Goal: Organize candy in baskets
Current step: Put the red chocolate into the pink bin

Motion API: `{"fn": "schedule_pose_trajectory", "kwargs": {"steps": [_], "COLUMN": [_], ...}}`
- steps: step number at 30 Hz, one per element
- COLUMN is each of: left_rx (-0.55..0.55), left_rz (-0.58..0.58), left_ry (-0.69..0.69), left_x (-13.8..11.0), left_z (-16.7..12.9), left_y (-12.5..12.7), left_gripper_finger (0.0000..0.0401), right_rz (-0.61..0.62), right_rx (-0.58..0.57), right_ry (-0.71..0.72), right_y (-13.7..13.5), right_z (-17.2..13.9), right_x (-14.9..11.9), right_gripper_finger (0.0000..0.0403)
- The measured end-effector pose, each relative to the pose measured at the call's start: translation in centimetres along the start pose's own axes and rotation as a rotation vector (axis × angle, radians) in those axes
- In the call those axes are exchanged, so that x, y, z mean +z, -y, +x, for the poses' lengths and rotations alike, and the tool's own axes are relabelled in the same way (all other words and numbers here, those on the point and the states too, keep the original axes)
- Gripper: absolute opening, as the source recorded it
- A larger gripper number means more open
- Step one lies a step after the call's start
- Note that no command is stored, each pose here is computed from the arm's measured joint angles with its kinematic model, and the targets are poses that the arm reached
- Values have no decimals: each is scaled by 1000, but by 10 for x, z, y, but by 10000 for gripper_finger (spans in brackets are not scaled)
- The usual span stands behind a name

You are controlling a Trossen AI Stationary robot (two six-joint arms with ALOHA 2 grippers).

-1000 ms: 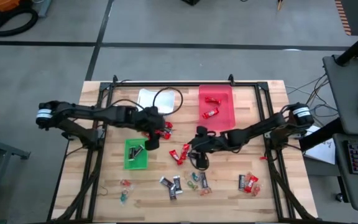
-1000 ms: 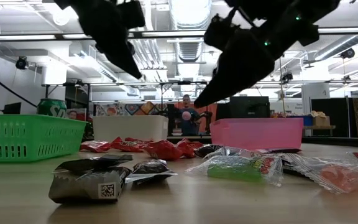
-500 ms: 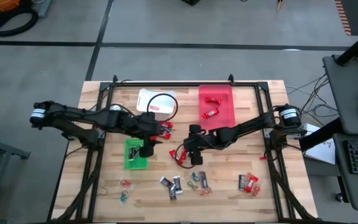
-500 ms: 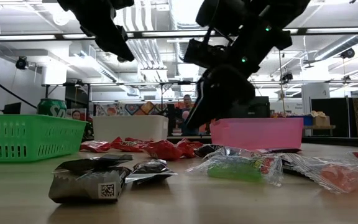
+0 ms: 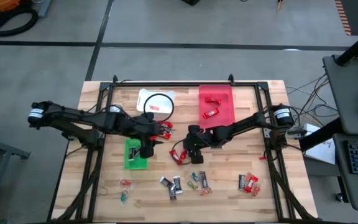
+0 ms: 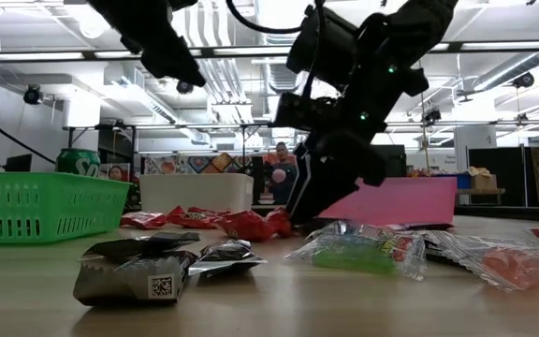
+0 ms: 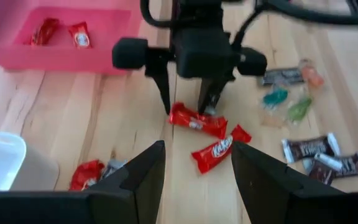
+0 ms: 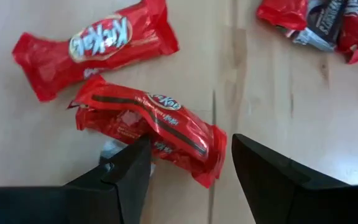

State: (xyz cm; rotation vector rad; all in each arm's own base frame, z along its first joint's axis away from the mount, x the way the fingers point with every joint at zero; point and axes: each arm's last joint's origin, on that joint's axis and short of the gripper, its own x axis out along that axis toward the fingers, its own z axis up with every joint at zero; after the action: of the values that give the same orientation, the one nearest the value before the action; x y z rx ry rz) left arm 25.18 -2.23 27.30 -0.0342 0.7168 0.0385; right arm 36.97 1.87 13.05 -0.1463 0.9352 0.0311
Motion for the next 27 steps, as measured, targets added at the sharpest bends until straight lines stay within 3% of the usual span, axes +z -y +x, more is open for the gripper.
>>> {"fn": "schedule_pose_trajectory", "kwargs": {"steps": [5, 16, 27], "left_rx": [21, 52, 148], "left_rz": [-21, -31, -24], "left_ry": [11, 10, 27], "left_x": [-5, -6, -6], "left_z": [1, 3, -3], "left_y": [-1, -2, -5], "left_gripper_finger": [168, 168, 168], "right_rz": [30, 53, 56], "right_rx": [32, 72, 60], "right_ry": [-10, -10, 61], "right_y": [9, 15, 18], "right_z": [2, 3, -15], "right_x": [-3, -4, 12], "right_gripper_finger": [180, 21, 12]}}
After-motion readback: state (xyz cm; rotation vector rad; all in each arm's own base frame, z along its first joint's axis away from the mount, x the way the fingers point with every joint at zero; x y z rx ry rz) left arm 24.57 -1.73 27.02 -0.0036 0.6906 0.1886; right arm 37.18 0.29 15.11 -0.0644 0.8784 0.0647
